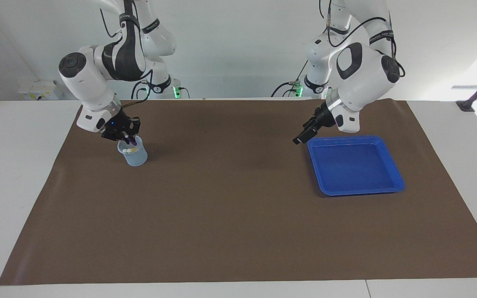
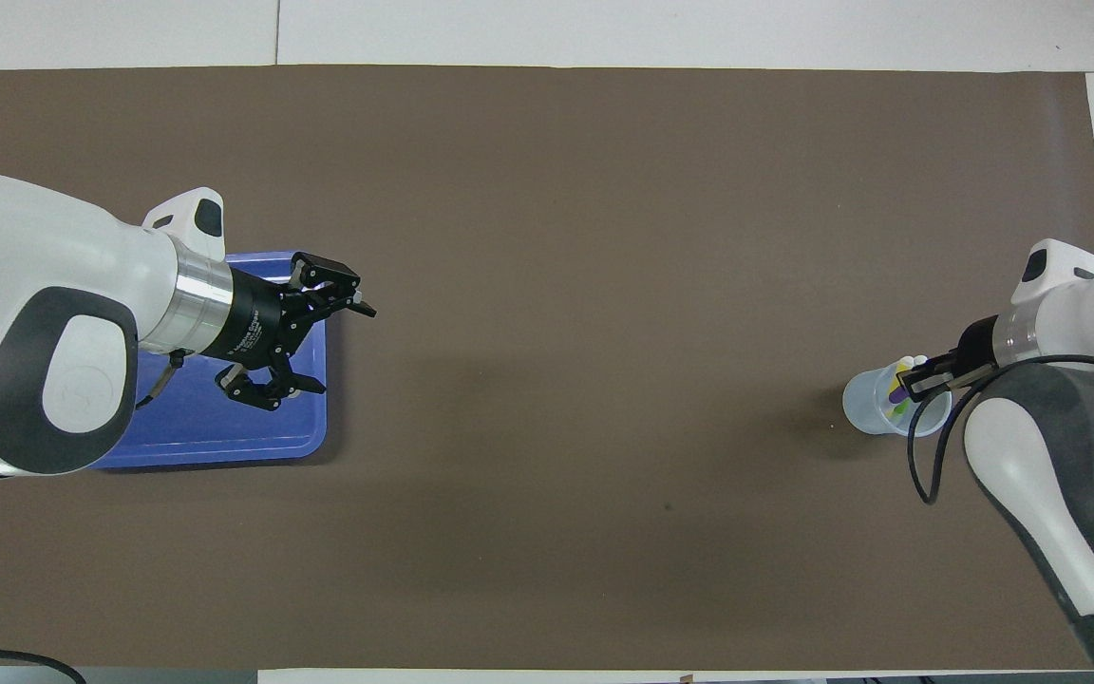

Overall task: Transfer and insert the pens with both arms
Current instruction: 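Insert the purple pen into the clear cup and open the right gripper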

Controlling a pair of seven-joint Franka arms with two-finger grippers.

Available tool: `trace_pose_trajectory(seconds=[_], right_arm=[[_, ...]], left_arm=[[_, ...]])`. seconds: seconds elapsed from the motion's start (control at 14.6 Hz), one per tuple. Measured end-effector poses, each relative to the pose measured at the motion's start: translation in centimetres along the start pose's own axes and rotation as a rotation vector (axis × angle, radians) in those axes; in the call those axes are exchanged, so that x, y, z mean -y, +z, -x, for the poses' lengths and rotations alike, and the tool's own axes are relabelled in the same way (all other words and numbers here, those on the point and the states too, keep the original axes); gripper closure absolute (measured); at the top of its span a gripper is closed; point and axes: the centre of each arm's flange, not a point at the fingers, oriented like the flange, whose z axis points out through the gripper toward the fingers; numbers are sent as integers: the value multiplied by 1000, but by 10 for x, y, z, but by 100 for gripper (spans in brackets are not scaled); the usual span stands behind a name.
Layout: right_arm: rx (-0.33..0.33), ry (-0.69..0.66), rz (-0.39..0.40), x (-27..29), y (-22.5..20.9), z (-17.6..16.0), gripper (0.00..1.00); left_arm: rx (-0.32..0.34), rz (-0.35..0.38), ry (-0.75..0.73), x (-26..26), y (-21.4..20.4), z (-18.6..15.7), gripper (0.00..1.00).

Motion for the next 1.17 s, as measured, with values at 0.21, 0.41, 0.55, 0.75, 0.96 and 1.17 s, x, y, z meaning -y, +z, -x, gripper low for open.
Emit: trace_pose_trajectory(seconds=[0.21, 0.41, 0.55, 0.75, 0.96, 1.17], right_arm=[[0, 0, 0, 0, 0, 0, 54], [-11, 0, 4, -1, -5, -2, 24], [-31, -2, 13, -2, -18, -6, 2], [-51, -9, 19, 0, -59, -12, 0], [-22, 24, 26, -2, -113, -7, 0], [25, 156, 29, -7, -145, 4, 0]], left_arm=[[-21, -17, 89, 14, -11, -24, 0], [-98, -71, 171, 30, -26, -50, 0], [-125, -109, 229, 40, -35, -63, 0], [-144, -152, 314, 53, -54, -81, 0], [-154, -206, 377, 60, -70, -91, 0], [-156, -230, 407, 56, -74, -91, 0]])
